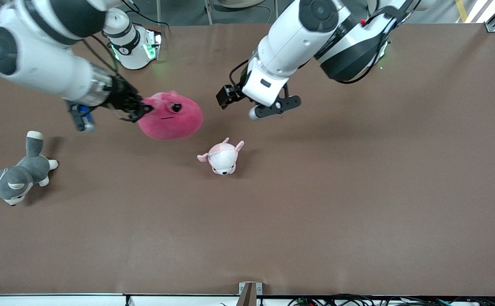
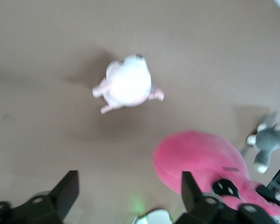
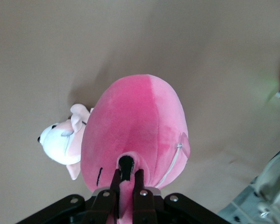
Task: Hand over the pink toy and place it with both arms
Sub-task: 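Open the left gripper and withdraw while the right gripper carries the plush, then lower the pink plush beside the grey cat and open the right gripper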
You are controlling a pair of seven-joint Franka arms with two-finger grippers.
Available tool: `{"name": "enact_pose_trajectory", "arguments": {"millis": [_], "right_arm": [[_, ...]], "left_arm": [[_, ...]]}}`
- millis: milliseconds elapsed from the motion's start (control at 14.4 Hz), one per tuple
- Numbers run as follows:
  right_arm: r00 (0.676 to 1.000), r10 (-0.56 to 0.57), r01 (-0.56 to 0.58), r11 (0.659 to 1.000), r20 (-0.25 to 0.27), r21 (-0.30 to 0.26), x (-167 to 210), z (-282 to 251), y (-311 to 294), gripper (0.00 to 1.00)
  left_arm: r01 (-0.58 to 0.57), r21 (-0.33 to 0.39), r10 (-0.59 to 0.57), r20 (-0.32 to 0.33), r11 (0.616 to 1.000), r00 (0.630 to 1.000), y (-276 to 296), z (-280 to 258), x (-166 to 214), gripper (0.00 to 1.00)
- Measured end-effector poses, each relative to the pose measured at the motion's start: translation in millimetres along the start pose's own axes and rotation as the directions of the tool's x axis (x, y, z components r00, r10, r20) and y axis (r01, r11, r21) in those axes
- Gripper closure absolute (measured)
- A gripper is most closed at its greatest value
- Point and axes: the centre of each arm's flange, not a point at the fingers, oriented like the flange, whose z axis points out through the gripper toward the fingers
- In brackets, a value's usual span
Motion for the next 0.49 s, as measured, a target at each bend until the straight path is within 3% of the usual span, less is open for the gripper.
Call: {"name": "enact_pose_trajectory", "arguments": {"millis": [208,486], "right_arm": [[0.998,-0.056,0.056,0.998,-0.008,-0.007,77,0,25,0.87],[0.993,-0.114,0.114,0.993,-0.020,0.008,166,52,54,0.90]], "left_arm": [[-0.027,0.044,0.030,-0.064,0.999,0.997,-26,-58,20,0.00],[-0.140,0.168,0.156,-0.086,0.976,0.984,-97,-147,68,0.00]]}}
